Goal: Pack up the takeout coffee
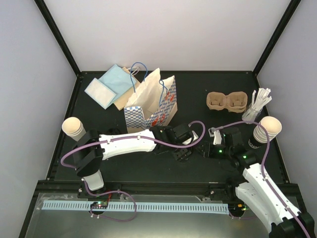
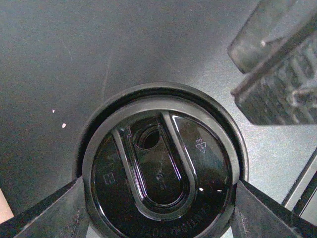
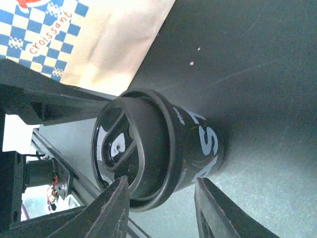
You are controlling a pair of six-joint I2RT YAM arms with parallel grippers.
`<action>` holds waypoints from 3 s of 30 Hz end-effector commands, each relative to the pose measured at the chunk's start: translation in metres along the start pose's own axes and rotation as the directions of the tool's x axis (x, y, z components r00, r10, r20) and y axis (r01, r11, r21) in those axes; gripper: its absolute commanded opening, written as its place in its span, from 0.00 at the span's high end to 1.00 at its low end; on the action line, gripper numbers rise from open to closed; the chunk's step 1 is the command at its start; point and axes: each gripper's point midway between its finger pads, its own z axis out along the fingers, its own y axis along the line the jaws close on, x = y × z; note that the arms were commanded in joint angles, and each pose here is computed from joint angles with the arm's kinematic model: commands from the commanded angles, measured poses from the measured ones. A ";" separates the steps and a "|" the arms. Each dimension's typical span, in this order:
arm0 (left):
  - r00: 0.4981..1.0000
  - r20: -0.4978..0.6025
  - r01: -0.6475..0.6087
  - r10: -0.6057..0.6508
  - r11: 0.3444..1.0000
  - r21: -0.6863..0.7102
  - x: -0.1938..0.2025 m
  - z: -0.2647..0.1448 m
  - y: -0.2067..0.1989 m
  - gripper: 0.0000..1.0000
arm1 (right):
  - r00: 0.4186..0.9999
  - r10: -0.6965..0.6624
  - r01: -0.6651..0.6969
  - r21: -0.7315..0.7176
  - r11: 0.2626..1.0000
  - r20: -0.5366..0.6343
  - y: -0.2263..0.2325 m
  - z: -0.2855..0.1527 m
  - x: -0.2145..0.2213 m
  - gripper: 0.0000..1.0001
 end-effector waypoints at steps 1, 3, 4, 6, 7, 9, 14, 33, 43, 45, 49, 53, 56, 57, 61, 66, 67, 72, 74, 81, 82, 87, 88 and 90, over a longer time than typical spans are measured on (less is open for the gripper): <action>0.959 -0.279 0.026 -0.041 0.998 -0.059 0.077 0.029 0.010 0.41 | 0.998 0.028 -0.030 -0.045 0.999 -0.058 0.002 0.004 0.015 0.60; 0.958 -0.284 0.017 -0.033 0.998 -0.060 0.078 0.030 0.010 0.42 | 0.998 0.029 -0.032 -0.040 0.999 -0.063 0.000 0.006 0.015 0.60; 0.957 -0.287 0.015 -0.032 0.998 -0.061 0.079 0.031 0.009 0.43 | 0.997 0.032 -0.035 -0.040 0.999 -0.067 -0.001 0.007 0.016 0.60; 0.956 -0.292 0.011 -0.029 0.998 -0.063 0.080 0.032 0.010 0.43 | 0.996 0.041 -0.044 -0.036 0.998 -0.082 -0.004 0.011 0.018 0.61; 0.956 -0.292 0.010 -0.028 0.998 -0.064 0.080 0.032 0.010 0.43 | 0.995 0.044 -0.047 -0.032 0.998 -0.089 -0.005 0.013 0.018 0.61; 0.956 -0.292 0.008 -0.027 0.998 -0.065 0.081 0.032 0.010 0.43 | 0.994 0.049 -0.052 -0.026 0.998 -0.096 -0.008 0.016 0.019 0.62; 0.956 -0.292 0.004 -0.020 0.998 -0.056 0.080 0.033 0.008 0.43 | 0.994 0.069 -0.068 0.014 0.998 -0.087 -0.018 0.019 0.018 0.62; 0.962 -0.271 0.014 -0.026 0.999 -0.045 0.070 0.030 0.004 0.43 | 0.991 0.110 -0.098 0.154 0.983 -0.071 -0.035 0.007 0.020 0.58; 0.973 -0.232 0.011 -0.023 0.998 -0.054 0.049 0.016 0.005 0.39 | 0.997 -0.025 0.015 0.132 0.991 0.078 0.010 -0.034 -0.025 0.37; 0.974 -0.224 0.010 -0.022 0.998 -0.056 0.045 0.014 0.005 0.36 | 0.996 -0.033 0.023 0.129 0.991 0.079 0.012 -0.036 -0.026 0.34; 0.981 -0.193 0.019 -0.028 0.999 -0.049 0.036 0.005 0.003 0.16 | 0.996 -0.044 0.035 0.099 0.994 0.084 0.019 -0.039 -0.026 0.27; 0.987 -0.159 0.020 -0.029 0.998 -0.061 0.024 -0.007 0.005 0.06 | 0.996 -0.047 0.040 0.084 0.996 0.082 0.022 -0.039 -0.025 0.23; 0.991 -0.132 0.021 -0.029 0.998 -0.063 0.015 -0.017 0.005 0.01 | 0.996 -0.050 0.044 0.081 0.996 0.074 0.022 -0.038 -0.025 0.23; 0.992 -0.121 0.020 -0.027 0.998 -0.060 0.012 -0.020 0.004 0.01 | 0.996 -0.051 0.046 0.073 0.996 0.068 0.023 -0.037 -0.024 0.23; 0.998 -0.056 0.031 -0.034 0.998 -0.061 -0.005 -0.039 0.004 0.01 | 0.997 -0.049 0.046 0.057 0.997 0.057 0.026 -0.036 -0.023 0.23; 0.999 -0.006 0.036 -0.037 0.998 -0.058 -0.016 -0.054 0.004 0.01 | 0.996 -0.061 0.057 0.063 0.996 0.061 0.027 -0.038 -0.025 0.22; 0.999 -0.007 0.036 -0.036 0.998 -0.060 -0.016 -0.055 0.004 0.01 | 0.996 -0.062 0.058 0.064 0.996 0.057 0.027 -0.037 -0.025 0.22; 0.998 -0.001 0.060 -0.061 0.993 -0.099 -0.015 -0.059 0.012 0.02 | 0.996 -0.085 0.083 0.059 0.995 0.024 0.030 -0.037 -0.024 0.22; 0.995 0.045 0.091 -0.087 0.990 -0.109 -0.015 -0.075 0.016 0.03 | 0.995 -0.097 0.097 0.054 0.994 -0.006 0.030 -0.036 -0.020 0.22; 0.953 0.153 0.266 -0.260 0.964 -0.016 0.024 -0.120 0.018 0.03 | 0.991 -0.131 0.132 0.021 0.991 -0.039 0.034 -0.031 -0.013 0.16; 0.944 0.163 0.289 -0.288 0.957 0.015 0.033 -0.125 0.015 0.03 | 0.990 -0.133 0.134 0.017 0.991 -0.041 0.034 -0.030 -0.013 0.15; 0.897 0.148 0.408 -0.416 0.909 0.083 0.081 -0.129 0.010 0.04 | 0.981 -0.175 0.176 0.004 0.984 -0.089 0.042 -0.015 -0.011 0.14; 0.885 0.145 0.434 -0.443 0.896 0.089 0.089 -0.130 0.010 0.04 | 0.975 -0.196 0.197 0.000 0.980 -0.103 0.046 -0.011 -0.009 0.13; 0.866 0.123 0.477 -0.486 0.874 0.095 0.106 -0.125 0.011 0.04 | 0.963 -0.237 0.239 0.007 0.971 -0.126 0.052 -0.003 -0.006 0.11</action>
